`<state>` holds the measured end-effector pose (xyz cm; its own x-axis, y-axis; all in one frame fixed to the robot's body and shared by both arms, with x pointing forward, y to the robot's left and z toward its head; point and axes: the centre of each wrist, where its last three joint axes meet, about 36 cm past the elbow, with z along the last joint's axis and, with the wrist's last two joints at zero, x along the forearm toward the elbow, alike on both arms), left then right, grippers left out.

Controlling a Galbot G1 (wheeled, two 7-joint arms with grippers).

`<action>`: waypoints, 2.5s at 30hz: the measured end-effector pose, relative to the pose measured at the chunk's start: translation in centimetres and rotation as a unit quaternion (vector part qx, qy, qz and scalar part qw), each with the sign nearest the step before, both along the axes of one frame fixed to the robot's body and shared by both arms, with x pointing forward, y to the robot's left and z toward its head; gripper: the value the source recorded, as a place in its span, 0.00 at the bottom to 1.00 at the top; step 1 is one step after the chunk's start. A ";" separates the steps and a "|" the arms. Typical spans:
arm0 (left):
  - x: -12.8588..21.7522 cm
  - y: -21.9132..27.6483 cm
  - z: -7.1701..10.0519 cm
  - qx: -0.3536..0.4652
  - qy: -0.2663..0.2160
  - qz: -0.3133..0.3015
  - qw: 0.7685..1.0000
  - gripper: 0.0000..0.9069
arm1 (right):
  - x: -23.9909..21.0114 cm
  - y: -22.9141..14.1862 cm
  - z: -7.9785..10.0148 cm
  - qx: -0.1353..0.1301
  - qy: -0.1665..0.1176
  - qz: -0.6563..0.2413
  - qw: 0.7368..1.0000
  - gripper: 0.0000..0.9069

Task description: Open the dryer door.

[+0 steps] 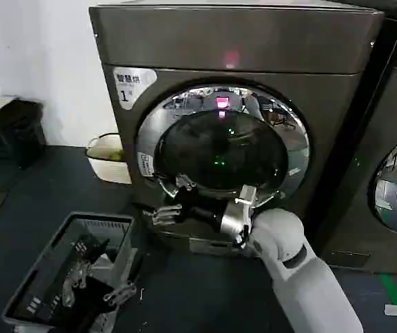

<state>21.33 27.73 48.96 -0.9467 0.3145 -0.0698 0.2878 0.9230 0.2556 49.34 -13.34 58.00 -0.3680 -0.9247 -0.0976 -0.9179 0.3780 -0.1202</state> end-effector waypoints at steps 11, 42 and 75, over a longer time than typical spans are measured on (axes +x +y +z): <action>0.2 0.1 -0.3 0.029 0.010 -0.004 1.000 1.00 | 3.6 0.0 -3.6 -0.023 0.036 -0.046 0.998 1.00; -0.7 -0.6 1.3 0.028 0.045 0.024 0.998 1.00 | 11.6 4.9 -5.8 -0.043 0.057 -0.034 0.997 1.00; 0.1 0.6 2.6 -0.026 0.078 0.031 0.996 1.00 | 13.1 5.1 -6.5 -0.054 0.062 0.119 0.989 1.00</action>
